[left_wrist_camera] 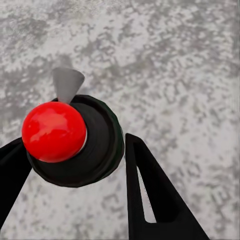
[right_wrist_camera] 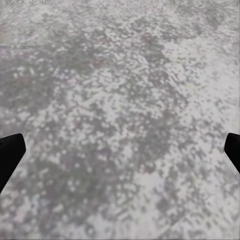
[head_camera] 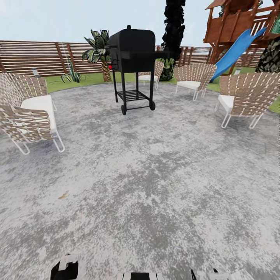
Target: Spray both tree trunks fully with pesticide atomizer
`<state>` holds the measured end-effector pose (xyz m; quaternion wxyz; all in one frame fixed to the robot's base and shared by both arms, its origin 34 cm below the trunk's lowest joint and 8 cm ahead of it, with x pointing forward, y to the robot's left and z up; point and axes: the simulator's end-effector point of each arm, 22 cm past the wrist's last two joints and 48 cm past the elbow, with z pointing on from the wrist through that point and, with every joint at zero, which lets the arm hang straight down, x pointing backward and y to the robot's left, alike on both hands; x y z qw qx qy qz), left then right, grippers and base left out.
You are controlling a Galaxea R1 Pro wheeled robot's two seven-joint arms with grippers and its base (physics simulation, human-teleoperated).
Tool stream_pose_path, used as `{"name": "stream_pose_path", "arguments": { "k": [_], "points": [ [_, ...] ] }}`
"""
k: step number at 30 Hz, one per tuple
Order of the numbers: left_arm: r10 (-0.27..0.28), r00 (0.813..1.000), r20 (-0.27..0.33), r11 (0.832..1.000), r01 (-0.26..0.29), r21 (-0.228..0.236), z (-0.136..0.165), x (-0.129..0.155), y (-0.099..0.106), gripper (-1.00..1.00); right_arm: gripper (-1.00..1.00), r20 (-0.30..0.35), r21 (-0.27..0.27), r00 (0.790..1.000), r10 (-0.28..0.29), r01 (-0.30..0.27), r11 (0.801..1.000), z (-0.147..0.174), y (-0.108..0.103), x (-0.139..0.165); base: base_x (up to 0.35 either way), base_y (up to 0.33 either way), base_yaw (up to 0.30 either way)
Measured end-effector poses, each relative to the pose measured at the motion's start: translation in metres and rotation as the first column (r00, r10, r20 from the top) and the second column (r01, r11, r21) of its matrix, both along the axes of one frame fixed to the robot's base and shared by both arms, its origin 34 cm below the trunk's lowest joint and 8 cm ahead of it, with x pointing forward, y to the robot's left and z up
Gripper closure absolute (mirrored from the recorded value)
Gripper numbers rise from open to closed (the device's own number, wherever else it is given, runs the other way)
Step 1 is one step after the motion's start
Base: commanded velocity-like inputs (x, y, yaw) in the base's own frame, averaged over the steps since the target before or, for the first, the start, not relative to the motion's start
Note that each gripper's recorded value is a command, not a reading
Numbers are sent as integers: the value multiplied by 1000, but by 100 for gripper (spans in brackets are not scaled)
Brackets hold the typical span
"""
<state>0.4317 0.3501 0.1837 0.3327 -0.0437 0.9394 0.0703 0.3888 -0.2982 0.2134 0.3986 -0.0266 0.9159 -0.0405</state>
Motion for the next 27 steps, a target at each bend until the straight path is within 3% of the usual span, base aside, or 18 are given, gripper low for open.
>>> {"name": "stream_pose_path", "arguments": {
  "k": [14,27],
  "points": [
    [0,998,66,1000,0,-2,26,20,-1,100,-100,76,0,997,0,0,1000,25,0,21,0,0,-149],
    [0,998,68,1000,0,-3,56,29,-2,100,-100,50,3,999,-10,10,1000,47,-2,19,0,0,-38]
  ]
}}
